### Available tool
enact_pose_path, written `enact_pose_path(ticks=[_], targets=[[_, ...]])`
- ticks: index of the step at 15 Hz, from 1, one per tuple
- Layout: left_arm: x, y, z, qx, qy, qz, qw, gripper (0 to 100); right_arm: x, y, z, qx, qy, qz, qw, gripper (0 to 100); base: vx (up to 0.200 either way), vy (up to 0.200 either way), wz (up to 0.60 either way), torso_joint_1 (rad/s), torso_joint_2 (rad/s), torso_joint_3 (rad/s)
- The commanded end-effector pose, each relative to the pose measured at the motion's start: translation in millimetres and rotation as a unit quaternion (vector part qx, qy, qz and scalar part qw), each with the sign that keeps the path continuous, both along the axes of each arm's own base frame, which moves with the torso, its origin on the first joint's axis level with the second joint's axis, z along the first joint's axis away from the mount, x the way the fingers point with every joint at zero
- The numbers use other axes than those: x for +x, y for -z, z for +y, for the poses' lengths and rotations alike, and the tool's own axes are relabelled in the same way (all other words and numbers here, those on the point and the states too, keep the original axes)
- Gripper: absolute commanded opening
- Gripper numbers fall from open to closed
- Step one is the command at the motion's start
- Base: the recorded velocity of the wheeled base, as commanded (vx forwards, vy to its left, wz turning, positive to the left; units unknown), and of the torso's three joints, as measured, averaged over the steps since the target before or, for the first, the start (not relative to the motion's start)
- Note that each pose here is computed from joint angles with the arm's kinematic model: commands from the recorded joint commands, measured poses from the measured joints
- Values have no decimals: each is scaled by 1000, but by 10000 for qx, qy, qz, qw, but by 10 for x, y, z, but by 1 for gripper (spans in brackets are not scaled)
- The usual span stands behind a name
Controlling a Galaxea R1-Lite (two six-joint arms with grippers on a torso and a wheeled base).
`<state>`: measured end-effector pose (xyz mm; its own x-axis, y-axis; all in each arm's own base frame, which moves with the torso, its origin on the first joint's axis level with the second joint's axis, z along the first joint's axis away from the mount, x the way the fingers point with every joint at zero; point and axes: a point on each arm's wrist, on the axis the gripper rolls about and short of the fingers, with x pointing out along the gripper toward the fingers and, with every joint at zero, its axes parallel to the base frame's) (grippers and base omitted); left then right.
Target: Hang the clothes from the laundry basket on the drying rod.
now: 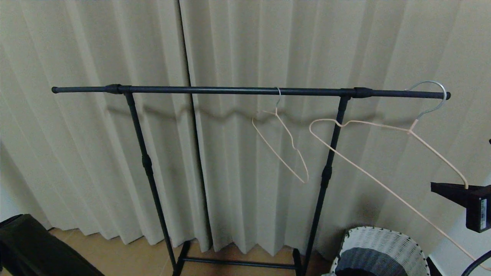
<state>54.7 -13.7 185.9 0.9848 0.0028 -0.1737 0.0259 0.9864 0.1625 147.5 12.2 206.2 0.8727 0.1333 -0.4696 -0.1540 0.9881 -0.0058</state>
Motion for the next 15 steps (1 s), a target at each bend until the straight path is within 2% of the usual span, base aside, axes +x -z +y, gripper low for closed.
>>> enact_pose_path(ticks=[1, 3, 11, 15], targets=[[8, 16, -4, 18, 5, 47, 10000, 0, -32, -19, 6, 8, -33, -73, 10000, 0, 0, 0, 0, 0, 0, 0], [11, 19, -5, 17, 3, 61, 10000, 0, -55, -36, 22, 37, -108, -131, 9998, 0, 0, 0, 0, 0, 0, 0], [33, 52, -14, 66, 5, 160, 9999, 0, -108, -77, 161, 161, -570, -236, 9980, 0, 0, 200, 0, 3, 2, 3], [38, 94, -18, 117, 23, 244, 9996, 0, -126, -54, 265, 240, -899, -117, 9956, 0, 0, 0, 0, 0, 0, 0]])
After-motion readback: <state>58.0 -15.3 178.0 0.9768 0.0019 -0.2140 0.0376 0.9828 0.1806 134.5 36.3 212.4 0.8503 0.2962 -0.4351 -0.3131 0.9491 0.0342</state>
